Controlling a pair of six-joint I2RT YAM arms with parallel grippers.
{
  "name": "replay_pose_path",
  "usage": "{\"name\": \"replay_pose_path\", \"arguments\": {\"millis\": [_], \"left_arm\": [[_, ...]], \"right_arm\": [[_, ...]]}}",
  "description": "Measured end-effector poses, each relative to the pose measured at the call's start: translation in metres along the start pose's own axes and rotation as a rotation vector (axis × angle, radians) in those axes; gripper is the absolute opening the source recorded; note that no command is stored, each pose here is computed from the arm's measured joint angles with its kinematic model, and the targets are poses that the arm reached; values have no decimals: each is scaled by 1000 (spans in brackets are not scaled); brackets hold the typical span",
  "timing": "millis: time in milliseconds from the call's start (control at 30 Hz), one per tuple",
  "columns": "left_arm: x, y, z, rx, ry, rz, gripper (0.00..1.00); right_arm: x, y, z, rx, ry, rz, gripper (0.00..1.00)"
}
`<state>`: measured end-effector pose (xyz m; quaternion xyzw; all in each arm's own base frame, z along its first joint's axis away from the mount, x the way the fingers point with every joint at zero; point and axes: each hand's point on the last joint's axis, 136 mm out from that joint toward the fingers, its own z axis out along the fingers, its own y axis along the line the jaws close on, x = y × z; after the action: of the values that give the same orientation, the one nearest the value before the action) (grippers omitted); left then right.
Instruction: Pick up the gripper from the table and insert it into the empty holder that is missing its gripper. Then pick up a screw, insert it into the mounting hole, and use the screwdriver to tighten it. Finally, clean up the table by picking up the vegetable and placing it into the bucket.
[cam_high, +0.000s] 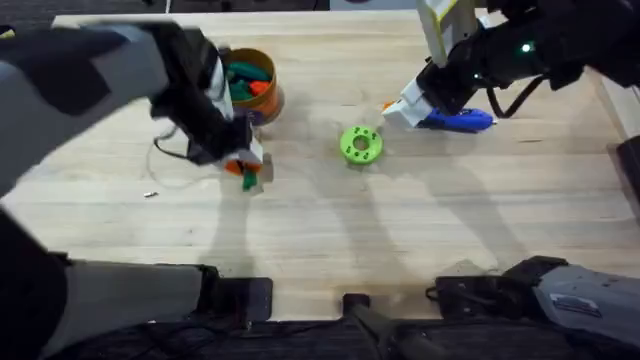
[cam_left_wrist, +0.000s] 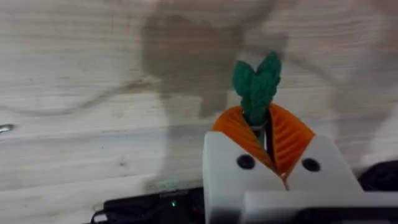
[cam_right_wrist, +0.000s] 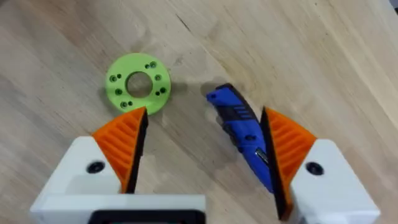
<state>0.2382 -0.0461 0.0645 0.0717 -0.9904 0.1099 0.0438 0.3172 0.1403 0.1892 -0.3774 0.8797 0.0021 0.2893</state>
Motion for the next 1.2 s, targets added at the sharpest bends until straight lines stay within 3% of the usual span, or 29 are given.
{"name": "replay_pose_path", "arguments": {"millis": [100, 333, 433, 633, 800, 967, 1100, 1200], "left_arm": [[-18, -15, -41, 28, -106, 36, 24], [-64, -49, -151, 96, -502, 140, 24], [-80, -57, -174, 114, -613, 167, 24], [-114, -60, -162, 119, -639, 170, 24], [-143, -57, -126, 112, -578, 144, 24], [-156, -49, -86, 97, -481, 119, 39], [-156, -45, -69, 89, -430, 105, 366], [-156, -49, -73, 103, -441, 109, 843]], "right_arm": [[0, 0, 0, 0, 0, 0, 984], [0, 0, 0, 0, 0, 0, 984], [0, 0, 0, 0, 0, 0, 984], [0, 0, 0, 0, -1, 0, 984], [0, 0, 0, 0, 0, 0, 984], [0, 0, 0, 0, -1, 0, 984], [0, 0, 0, 0, -1, 0, 984], [0, 0, 0, 0, 0, 0, 984]]}}
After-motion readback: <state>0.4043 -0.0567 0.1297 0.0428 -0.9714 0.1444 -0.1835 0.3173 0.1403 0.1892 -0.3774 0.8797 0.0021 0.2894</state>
